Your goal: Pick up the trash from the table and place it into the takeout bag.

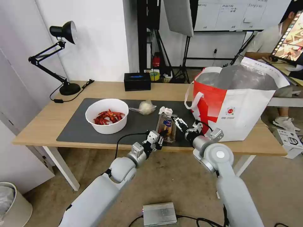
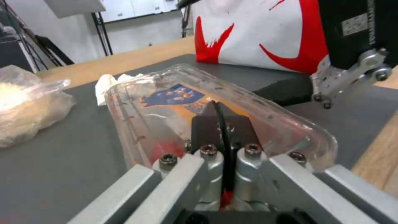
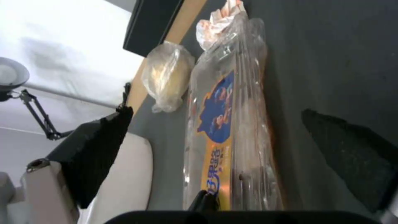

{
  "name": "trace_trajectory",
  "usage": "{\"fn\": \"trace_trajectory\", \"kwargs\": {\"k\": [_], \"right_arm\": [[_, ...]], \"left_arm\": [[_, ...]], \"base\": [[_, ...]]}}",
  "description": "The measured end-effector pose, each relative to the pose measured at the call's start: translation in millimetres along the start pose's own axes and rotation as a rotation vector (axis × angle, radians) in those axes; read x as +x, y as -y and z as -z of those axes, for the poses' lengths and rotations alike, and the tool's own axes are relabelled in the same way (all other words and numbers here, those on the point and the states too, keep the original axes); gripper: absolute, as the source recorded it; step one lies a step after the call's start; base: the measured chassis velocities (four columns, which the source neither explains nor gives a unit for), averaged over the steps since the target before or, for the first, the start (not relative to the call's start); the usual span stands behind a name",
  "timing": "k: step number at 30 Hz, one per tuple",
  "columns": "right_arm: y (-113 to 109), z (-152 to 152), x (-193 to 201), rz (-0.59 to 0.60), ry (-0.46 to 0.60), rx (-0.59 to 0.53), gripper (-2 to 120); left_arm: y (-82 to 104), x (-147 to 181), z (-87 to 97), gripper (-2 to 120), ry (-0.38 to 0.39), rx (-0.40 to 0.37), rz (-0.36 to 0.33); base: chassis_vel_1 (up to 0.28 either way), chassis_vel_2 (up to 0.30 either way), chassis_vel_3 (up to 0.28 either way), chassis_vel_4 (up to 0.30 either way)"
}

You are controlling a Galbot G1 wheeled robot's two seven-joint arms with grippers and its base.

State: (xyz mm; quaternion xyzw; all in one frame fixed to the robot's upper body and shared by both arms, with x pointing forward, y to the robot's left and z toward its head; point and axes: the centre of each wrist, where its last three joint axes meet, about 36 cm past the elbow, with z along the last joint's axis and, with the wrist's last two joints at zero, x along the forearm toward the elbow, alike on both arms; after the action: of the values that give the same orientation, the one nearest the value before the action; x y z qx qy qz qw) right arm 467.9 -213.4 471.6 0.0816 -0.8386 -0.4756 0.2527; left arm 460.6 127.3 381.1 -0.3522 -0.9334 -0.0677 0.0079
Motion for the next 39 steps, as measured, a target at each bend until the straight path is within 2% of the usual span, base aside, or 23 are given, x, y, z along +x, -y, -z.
{"fn": "trace_trajectory", "kwargs": {"k": [26,31,32,33,35,36,38,39], "right_arm": [[-7.5,-9.0,-24.3,-0.017,-0.029,0.023,100],[-6.0,-9.4,-26.0,-0.031,-0.032,0.033,84],[-6.0,-9.4,-26.0,-0.031,-0.032,0.033,84],[-5.3,-9.3,-26.6,-0.040,-0.033,0.034,75],[-4.7,-9.1,-27.0,-0.045,-0.034,0.034,72],[-4.0,-8.8,-27.3,-0.050,-0.033,0.034,65],[-3.5,-8.7,-27.4,-0.052,-0.033,0.034,62],[-2.8,-8.5,-27.5,-0.055,-0.033,0.035,56]], "left_arm": [[1.4,3.7,-3.1,0,-0.001,0.016,0.011],[1.7,2.1,-2.8,0,0.000,0.017,0.010],[1.7,2.1,-2.8,0,0.000,0.017,0.010],[2.6,1.7,-2.9,0,0.000,0.019,0.008],[3.0,1.4,-2.8,0,0.001,0.021,0.007],[3.4,1.0,-2.7,0,0.003,0.023,0.007],[3.5,0.8,-2.6,0,0.004,0.025,0.006],[3.5,0.8,-2.5,4,0.005,0.028,0.006]], "base": [[0.000,0.000,0.000,0.000],[0.000,0.000,0.000,0.000],[0.000,0.000,0.000,0.000],[0.000,0.000,0.000,0.000],[0.000,0.000,0.000,0.000],[0.000,0.000,0.000,0.000],[0.000,0.000,0.000,0.000],[0.000,0.000,0.000,0.000]]}}
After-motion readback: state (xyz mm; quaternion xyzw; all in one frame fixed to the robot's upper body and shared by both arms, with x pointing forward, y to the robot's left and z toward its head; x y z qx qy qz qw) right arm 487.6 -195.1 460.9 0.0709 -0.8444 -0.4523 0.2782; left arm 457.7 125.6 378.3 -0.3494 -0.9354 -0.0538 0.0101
